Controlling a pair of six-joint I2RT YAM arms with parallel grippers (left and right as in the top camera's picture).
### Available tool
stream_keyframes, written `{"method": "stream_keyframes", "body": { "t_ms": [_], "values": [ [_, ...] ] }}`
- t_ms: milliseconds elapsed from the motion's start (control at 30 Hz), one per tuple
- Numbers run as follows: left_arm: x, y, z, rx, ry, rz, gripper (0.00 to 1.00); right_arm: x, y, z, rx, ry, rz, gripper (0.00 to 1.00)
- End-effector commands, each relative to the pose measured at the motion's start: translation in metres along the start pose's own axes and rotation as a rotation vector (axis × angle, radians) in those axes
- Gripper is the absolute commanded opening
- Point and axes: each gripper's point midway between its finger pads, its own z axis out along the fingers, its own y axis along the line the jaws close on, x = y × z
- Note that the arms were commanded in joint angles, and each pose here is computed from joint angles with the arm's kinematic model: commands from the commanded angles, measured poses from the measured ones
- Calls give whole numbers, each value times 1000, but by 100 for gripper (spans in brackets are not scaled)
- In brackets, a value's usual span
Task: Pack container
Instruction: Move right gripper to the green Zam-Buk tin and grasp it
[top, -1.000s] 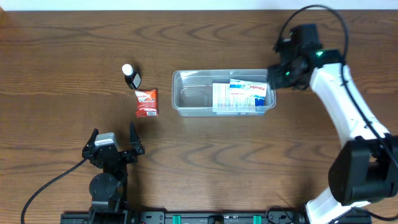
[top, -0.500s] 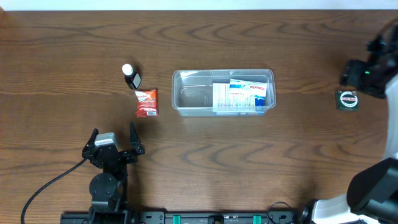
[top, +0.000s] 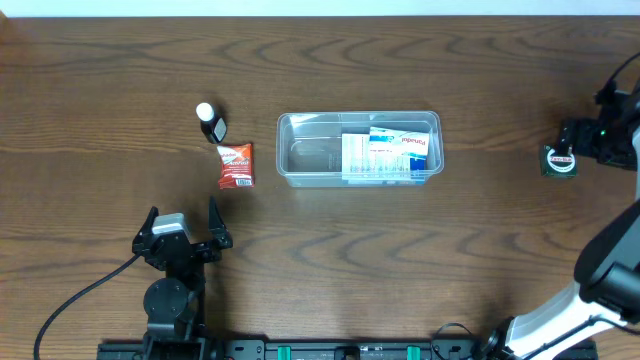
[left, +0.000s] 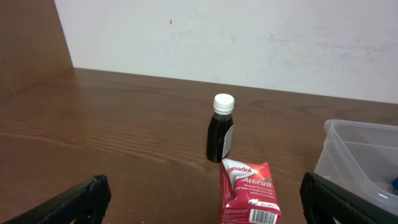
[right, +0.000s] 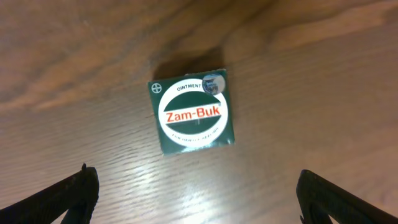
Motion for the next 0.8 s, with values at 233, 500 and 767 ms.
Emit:
{"method": "stream_keyframes", "body": {
  "t_ms": [233, 500, 767],
  "values": [
    [17, 2, 2, -8, 39, 18, 98, -1, 19, 55, -147, 16, -205, 99],
    [17, 2, 2, -8, 39, 18, 98, -5, 18, 66, -150, -6, -260, 99],
    [17, 2, 2, -8, 39, 18, 98, 5, 7, 85, -96, 59, -197, 99]
  ]
}}
